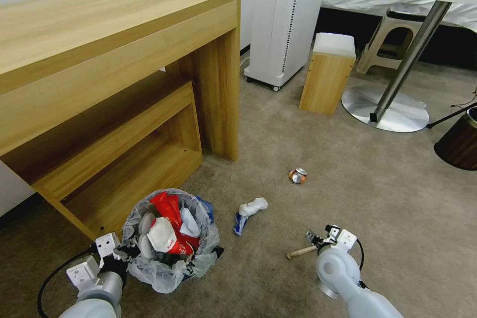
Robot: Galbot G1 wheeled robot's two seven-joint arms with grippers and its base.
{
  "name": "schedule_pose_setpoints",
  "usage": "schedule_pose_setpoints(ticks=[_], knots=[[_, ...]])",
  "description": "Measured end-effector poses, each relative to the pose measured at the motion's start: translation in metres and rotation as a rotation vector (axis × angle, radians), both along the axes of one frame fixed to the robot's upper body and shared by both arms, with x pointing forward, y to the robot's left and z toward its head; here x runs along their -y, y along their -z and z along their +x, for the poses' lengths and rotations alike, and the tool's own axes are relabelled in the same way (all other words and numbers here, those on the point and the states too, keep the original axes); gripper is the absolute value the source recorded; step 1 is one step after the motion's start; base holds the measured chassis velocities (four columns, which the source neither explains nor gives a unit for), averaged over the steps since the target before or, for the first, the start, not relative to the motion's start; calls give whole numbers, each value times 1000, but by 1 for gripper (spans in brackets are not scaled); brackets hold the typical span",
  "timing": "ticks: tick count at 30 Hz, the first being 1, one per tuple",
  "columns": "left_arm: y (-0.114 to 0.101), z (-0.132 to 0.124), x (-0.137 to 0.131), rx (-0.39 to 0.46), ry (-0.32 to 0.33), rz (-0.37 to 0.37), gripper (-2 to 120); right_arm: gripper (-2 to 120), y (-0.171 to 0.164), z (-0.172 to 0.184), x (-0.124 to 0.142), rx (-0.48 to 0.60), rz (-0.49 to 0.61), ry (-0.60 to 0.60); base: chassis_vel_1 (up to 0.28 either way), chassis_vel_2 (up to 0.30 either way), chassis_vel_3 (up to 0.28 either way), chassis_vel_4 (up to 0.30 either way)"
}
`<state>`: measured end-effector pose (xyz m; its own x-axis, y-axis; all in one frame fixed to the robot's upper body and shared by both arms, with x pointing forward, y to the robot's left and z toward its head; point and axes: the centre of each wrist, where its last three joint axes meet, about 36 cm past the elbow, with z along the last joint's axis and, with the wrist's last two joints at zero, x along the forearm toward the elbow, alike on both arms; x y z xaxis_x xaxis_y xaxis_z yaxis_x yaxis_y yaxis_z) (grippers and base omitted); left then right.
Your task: Pick up the trash bin and place the garbage on the floor into it.
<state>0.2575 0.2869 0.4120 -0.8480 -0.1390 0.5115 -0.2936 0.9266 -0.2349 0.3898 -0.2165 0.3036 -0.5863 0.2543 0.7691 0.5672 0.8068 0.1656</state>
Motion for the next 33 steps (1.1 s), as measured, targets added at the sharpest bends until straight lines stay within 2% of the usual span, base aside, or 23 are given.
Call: schedule_pose_setpoints(ticks=[12, 33], knots=[[7, 2, 1, -9, -2, -3, 0, 78, 34, 13, -9, -29, -11, 12, 0, 0, 0, 0], [6, 4, 0, -3, -3, -6, 0, 76, 48, 12, -11, -36, -40, -2, 0, 0, 0, 0]])
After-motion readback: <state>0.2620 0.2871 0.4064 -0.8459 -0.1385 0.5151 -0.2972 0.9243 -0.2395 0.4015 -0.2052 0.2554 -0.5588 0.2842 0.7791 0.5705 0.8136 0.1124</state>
